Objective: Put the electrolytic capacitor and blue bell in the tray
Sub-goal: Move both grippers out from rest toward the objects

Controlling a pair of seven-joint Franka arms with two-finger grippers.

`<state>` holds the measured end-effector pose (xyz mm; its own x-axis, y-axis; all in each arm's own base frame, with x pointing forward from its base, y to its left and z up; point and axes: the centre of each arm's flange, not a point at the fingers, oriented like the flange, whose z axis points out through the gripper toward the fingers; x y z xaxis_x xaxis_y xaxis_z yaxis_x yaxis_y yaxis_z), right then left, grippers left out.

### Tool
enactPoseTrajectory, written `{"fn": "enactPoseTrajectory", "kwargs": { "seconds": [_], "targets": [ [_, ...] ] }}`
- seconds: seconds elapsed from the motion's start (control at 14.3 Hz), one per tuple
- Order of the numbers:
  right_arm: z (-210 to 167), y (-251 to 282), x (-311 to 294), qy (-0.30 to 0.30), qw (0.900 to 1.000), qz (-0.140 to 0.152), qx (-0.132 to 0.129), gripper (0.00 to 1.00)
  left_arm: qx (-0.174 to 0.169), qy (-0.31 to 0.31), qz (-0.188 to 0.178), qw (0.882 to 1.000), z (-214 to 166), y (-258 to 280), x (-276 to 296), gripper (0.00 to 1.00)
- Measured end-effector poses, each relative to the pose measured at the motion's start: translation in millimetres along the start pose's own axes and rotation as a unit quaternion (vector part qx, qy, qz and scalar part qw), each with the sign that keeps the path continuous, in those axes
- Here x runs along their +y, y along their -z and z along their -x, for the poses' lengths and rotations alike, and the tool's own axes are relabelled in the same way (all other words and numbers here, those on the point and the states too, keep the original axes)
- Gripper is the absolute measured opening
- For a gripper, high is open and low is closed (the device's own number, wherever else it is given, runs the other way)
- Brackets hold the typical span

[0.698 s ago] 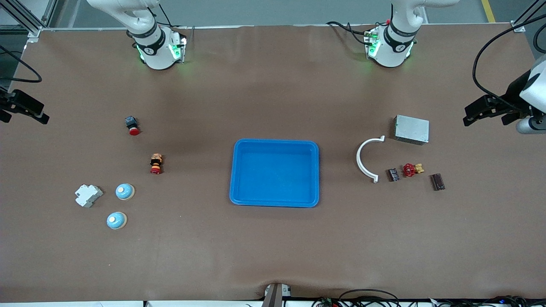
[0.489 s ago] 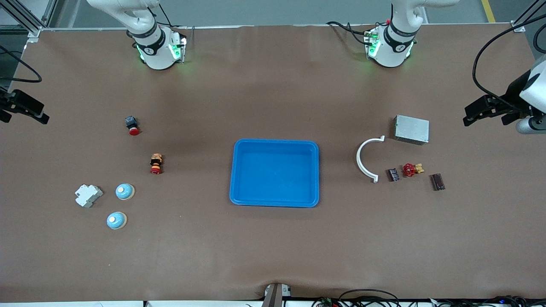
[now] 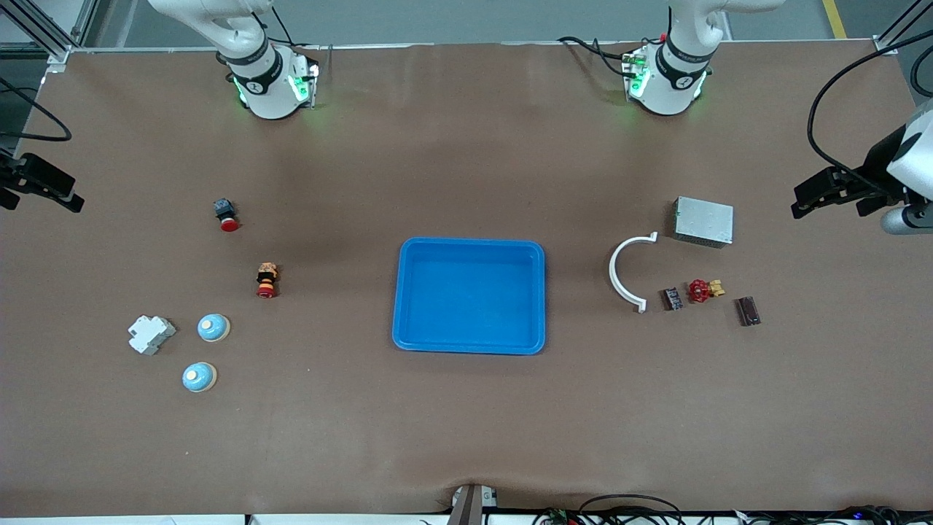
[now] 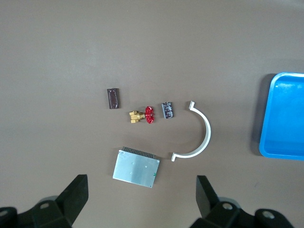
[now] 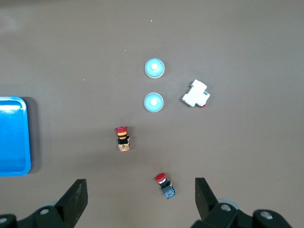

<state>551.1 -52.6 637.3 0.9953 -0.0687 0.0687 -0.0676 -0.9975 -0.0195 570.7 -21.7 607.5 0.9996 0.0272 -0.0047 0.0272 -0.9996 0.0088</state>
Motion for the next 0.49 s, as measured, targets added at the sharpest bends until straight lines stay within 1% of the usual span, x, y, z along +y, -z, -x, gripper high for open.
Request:
{"fn": "enactPoseTrajectory", "kwargs": {
  "seconds": [0.49],
  "targets": [
    [-1.7, 1.4, -1.0, 0.001, 1.0, 0.0, 0.008, 1.0, -0.02, 0.004, -0.003, 1.0, -10.9, -23.5, -2.5, 1.0]
  ]
}}
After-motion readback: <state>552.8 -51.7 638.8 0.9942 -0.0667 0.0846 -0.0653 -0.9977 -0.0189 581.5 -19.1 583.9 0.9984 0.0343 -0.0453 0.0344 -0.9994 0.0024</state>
